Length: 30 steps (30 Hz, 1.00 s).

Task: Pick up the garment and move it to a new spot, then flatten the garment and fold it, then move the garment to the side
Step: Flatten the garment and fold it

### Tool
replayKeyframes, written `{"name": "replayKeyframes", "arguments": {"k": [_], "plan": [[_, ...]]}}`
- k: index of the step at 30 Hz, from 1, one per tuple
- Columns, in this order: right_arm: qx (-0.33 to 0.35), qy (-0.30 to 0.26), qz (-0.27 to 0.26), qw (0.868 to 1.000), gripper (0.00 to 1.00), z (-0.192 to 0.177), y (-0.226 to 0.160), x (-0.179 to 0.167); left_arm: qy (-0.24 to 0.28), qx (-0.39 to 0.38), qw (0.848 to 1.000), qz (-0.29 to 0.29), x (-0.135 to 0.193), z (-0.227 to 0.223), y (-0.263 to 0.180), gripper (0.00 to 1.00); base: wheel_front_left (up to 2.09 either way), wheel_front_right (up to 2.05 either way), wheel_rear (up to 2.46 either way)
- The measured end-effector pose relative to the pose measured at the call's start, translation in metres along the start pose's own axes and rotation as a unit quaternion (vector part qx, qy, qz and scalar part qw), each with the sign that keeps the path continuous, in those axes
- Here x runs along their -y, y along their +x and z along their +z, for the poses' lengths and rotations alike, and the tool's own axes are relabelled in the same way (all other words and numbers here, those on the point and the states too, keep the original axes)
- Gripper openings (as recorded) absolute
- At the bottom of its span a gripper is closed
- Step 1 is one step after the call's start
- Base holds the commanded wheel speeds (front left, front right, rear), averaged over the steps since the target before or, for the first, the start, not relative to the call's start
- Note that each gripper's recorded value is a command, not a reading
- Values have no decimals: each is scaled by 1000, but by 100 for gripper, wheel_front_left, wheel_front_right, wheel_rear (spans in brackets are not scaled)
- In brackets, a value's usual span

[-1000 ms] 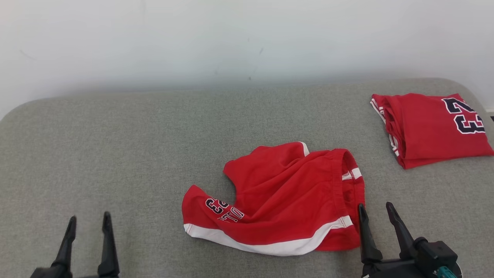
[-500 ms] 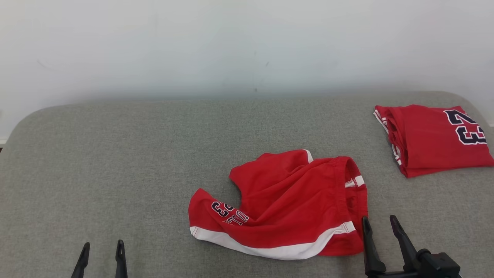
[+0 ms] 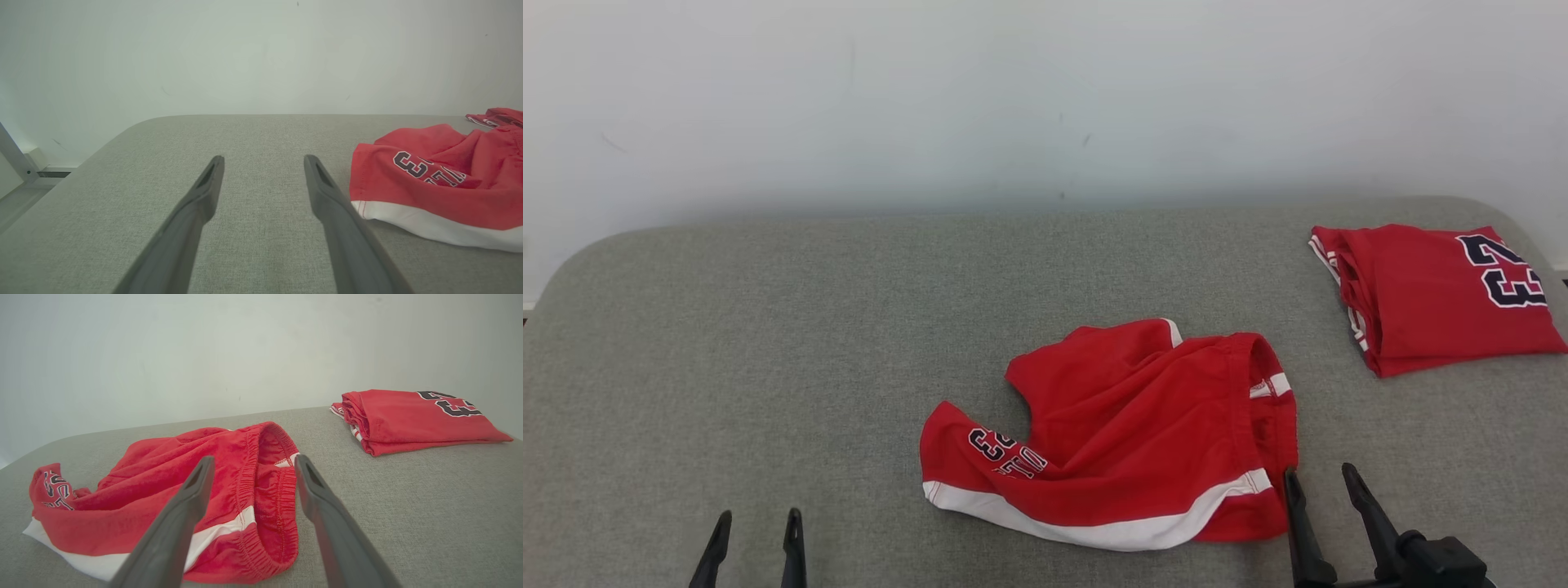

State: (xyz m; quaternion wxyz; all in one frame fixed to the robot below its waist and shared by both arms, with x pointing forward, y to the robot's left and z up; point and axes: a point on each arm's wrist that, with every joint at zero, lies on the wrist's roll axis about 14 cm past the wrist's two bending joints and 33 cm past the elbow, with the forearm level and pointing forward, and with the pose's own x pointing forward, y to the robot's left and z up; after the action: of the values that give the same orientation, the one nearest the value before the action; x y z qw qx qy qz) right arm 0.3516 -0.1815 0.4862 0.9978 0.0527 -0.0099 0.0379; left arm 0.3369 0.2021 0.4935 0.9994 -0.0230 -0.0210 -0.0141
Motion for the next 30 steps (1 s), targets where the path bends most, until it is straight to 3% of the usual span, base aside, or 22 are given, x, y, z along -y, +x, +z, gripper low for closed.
{"name": "replayKeyframes", "arguments": {"k": [9,18,30], "plan": [[-62,-25,23,997,100,-32,9,3,-13,-41,995,-86,33,-22,23,100,0,0,0],[-126,-36,50,990,100,-59,31,1,-10,-122,976,-178,65,-61,45,100,0,0,0],[-156,-35,65,985,100,-75,39,0,8,-189,952,-241,82,-90,61,100,0,0,0]]}}
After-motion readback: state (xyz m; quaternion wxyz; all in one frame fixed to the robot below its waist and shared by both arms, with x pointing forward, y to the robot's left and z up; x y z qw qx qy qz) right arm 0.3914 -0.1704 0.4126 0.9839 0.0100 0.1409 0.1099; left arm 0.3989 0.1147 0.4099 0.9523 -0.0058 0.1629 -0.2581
